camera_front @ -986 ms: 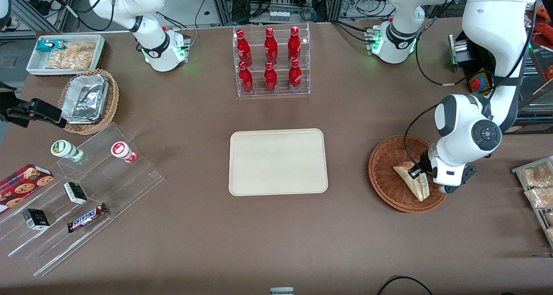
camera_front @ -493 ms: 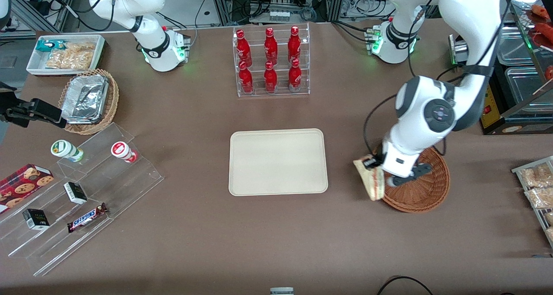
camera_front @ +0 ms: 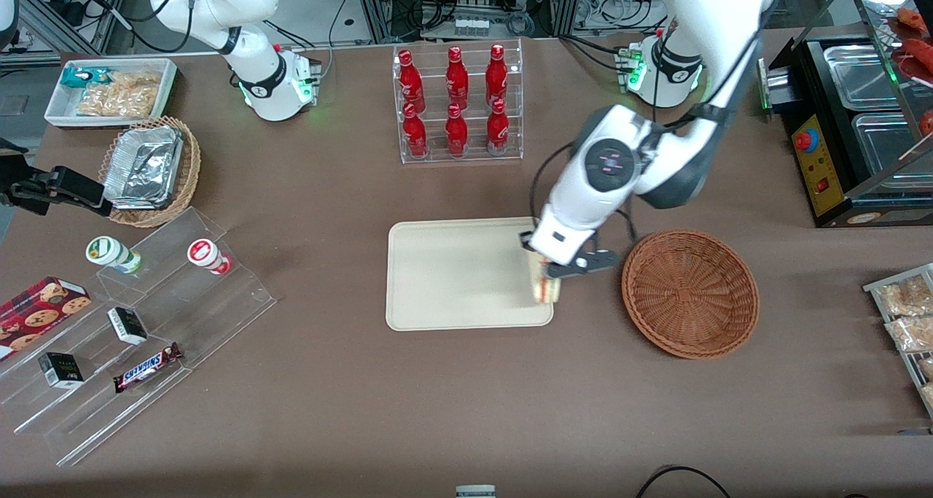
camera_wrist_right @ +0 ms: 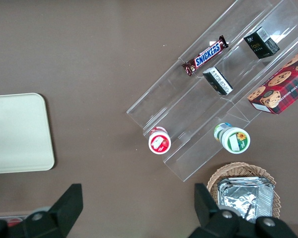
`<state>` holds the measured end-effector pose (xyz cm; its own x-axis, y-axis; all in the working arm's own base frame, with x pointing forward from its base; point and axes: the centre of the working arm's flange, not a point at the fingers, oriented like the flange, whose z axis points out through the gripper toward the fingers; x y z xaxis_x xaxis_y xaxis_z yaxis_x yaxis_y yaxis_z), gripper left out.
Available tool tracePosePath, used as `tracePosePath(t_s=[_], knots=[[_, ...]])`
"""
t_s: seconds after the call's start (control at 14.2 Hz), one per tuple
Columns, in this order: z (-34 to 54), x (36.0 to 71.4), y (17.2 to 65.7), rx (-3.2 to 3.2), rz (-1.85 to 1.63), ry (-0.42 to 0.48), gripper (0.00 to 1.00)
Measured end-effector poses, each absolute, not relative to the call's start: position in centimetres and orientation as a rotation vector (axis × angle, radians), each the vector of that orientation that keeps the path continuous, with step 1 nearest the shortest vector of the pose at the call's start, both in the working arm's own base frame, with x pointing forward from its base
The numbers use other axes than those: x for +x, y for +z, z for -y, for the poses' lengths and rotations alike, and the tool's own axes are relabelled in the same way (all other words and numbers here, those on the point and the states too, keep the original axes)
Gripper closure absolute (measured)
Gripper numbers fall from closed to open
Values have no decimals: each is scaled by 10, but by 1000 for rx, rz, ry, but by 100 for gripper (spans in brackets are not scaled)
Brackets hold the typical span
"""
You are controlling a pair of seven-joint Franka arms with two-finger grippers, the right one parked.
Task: Place sandwich from basket to tray
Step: 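Lift the sandwich and carry it over the cream tray, then lower the sandwich onto the tray and open the left gripper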
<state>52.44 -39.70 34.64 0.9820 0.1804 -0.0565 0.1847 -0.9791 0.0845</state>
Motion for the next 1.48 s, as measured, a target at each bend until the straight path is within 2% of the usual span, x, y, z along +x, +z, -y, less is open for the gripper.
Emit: tracePosePath(t_s=[0.14, 0.35, 0.63, 0.85, 0.92, 0.99, 1.06, 1.34, 1.41, 1.48], knots=[[435, 512, 332, 3064, -249, -57, 85], [482, 485, 305, 3085, -205, -89, 84], [530, 466, 269, 3131, -217, -24, 78], [535, 478, 251, 3136, -238, -11, 52], [535, 482, 248, 3135, -245, -11, 47], [535, 483, 247, 3134, -248, -11, 47], [535, 484, 248, 3132, -249, -9, 41], [535, 498, 266, 3103, -297, 30, 4], [533, 504, 276, 3096, -335, 42, 0], [530, 508, 287, 3104, -368, 45, 0]])
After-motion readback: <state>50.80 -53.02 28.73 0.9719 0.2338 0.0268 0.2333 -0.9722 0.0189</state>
